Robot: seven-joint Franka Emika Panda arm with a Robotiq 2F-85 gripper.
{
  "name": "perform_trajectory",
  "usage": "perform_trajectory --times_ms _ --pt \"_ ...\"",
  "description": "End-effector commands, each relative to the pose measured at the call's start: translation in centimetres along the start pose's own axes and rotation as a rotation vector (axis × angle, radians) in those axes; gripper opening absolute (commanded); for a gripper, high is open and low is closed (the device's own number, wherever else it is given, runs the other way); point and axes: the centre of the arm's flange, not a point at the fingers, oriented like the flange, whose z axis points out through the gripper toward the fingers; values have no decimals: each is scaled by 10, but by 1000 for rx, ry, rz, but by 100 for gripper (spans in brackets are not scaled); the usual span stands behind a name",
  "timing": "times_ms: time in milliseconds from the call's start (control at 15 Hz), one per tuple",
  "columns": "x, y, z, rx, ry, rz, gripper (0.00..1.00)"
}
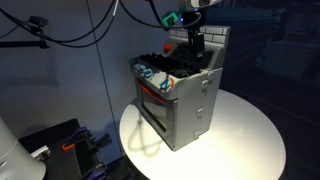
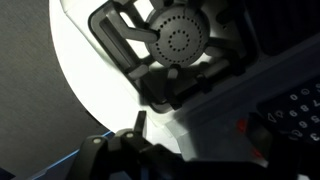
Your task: Push the top right button on the toy stove
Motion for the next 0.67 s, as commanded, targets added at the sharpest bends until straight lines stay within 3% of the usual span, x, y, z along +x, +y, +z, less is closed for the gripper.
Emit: perform_trajectory --times_ms 0,600 --pt "7 1 2 23 4 -5 100" --pt "13 -3 7 34 0 9 100"
